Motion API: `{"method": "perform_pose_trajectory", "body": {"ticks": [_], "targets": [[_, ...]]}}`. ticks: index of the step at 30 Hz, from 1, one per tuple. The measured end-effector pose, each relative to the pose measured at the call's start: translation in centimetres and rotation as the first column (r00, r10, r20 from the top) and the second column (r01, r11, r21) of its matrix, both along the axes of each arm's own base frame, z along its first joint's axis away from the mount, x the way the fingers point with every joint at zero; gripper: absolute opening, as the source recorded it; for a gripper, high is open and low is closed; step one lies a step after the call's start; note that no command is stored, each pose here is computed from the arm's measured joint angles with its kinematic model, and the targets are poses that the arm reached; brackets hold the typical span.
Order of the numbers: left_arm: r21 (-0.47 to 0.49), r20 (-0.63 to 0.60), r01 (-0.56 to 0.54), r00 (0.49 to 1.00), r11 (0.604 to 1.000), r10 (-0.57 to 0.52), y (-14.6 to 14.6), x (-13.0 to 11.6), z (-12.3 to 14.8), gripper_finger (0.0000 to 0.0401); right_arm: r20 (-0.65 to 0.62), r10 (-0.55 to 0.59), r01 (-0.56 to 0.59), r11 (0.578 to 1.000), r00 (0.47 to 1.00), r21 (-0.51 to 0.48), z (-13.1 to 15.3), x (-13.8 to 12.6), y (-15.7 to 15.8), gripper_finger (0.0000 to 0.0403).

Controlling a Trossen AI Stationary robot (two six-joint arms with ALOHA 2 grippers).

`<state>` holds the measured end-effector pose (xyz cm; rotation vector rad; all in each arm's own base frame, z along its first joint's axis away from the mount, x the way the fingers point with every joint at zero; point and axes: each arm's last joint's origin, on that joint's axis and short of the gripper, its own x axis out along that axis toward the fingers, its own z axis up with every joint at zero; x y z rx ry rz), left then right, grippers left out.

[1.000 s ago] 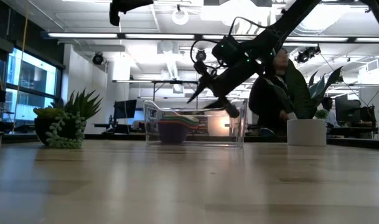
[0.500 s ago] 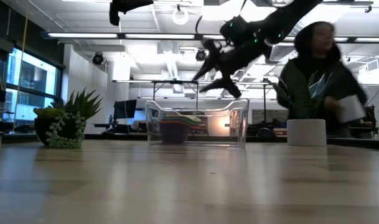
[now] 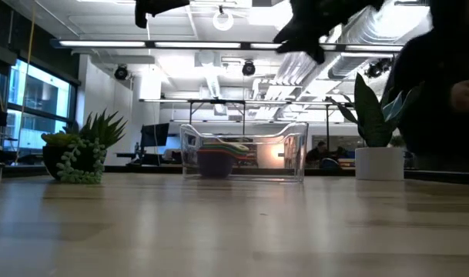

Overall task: Nest measuring cups in basket
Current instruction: Return to Home Position

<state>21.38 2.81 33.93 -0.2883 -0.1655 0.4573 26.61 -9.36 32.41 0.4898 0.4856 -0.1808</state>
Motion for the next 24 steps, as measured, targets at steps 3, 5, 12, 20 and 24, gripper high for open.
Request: {"method": "perform_pose_trajectory", "body": {"ticks": [3, 5, 12, 20, 24], "targets": [[0.029, -0.015, -0.002, 1.000, 1.000, 0.002, 0.0, 0.0, 0.0, 0.0182, -0.021, 0.016, -0.017, 0.998, 1.000, -0.068, 1.1, -1.4, 1.8, 0.0087], [0.040, -0.020, -0.003, 1.000, 0.999, 0.004, 0.0, 0.0, 0.0, 0.0182, -0.016, 0.023, -0.025, 0.995, 1.000, -0.098, 1.8, -2.1, 2.9, 0.0071], [0.045, -0.019, 0.052, 0.999, 0.998, -0.051, -0.2, 0.1, 0.0, 0.0182, 0.096, 0.044, -0.035, 0.996, 0.994, -0.087, -0.3, -4.6, 6.5, 0.0006], [-0.033, 0.024, 0.146, 0.989, 0.989, -0.146, -0.4, 0.2, 0.0, 0.0181, 0.312, 0.025, -0.047, 0.997, 0.950, 0.063, -4.4, -7.9, 9.3, 0.0001], [-0.037, 0.040, 0.223, 0.974, 0.974, -0.222, -0.6, -0.1, 0.3, 0.0159, 0.390, 0.000, -0.019, 0.999, 0.921, 0.044, -4.9, -8.6, 9.7, 0.0001]]}}
